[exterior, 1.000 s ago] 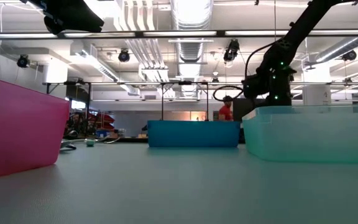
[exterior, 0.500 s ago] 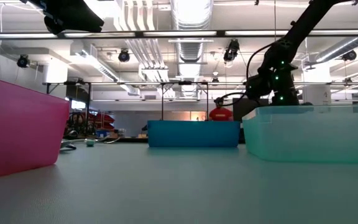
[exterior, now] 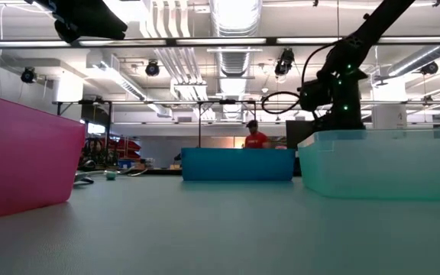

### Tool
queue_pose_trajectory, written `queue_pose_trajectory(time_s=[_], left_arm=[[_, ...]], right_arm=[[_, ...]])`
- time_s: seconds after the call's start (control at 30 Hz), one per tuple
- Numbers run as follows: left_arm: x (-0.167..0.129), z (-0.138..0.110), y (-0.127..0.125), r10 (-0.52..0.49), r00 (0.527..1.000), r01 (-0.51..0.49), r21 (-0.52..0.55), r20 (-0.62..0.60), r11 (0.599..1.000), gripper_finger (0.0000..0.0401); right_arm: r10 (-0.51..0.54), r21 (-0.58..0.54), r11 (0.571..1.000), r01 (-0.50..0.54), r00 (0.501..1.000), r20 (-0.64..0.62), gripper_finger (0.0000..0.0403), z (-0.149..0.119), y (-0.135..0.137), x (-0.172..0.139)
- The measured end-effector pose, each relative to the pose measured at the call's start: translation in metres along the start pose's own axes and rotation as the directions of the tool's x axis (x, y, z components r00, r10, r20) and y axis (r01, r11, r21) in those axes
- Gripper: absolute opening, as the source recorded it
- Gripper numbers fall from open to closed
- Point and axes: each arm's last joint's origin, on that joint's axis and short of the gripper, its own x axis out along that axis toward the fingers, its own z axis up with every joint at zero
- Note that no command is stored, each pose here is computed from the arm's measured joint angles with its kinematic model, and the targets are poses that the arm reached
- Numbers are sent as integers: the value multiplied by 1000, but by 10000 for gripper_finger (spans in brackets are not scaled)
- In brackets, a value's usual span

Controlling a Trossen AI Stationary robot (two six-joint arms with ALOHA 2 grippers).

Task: Sort silverware by color (type)
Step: Put the black spoon into the red bin

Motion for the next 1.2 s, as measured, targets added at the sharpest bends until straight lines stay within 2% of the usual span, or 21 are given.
queue_pose_trajectory(time_s=[0.1, 0.33, 0.5, 0.83, 1.0, 1.2], left_arm=[[0, 0, 0, 0, 1000, 0, -5, 0, 1000, 123], [0, 0, 0, -1, 1000, 1, -6, -1, 1000, 123], [0, 0, 0, -1, 1000, 1, -6, -1, 1000, 123], [0, 0, 0, -1, 1000, 1, -6, -2, 1000, 123], [0, 0, 0, -1, 1000, 1, -6, -1, 1000, 123], [0, 0, 0, -1, 1000, 1, -9, -2, 1000, 123]], right_arm=[[-4, -96, 995, 5, 1000, 17, 166, 4, 3, 3], [-24, -224, 973, 45, 995, 99, 188, 13, 4, 2], [-17, -248, 968, 37, 997, 81, 189, 14, 3, 7], [11, -264, 964, -12, 1000, -5, 184, 21, 2, 38], [27, -264, 964, -38, 999, -47, 143, 21, 2, 50], [74, -258, 962, -95, 993, -90, 41, 21, 2, 64]])
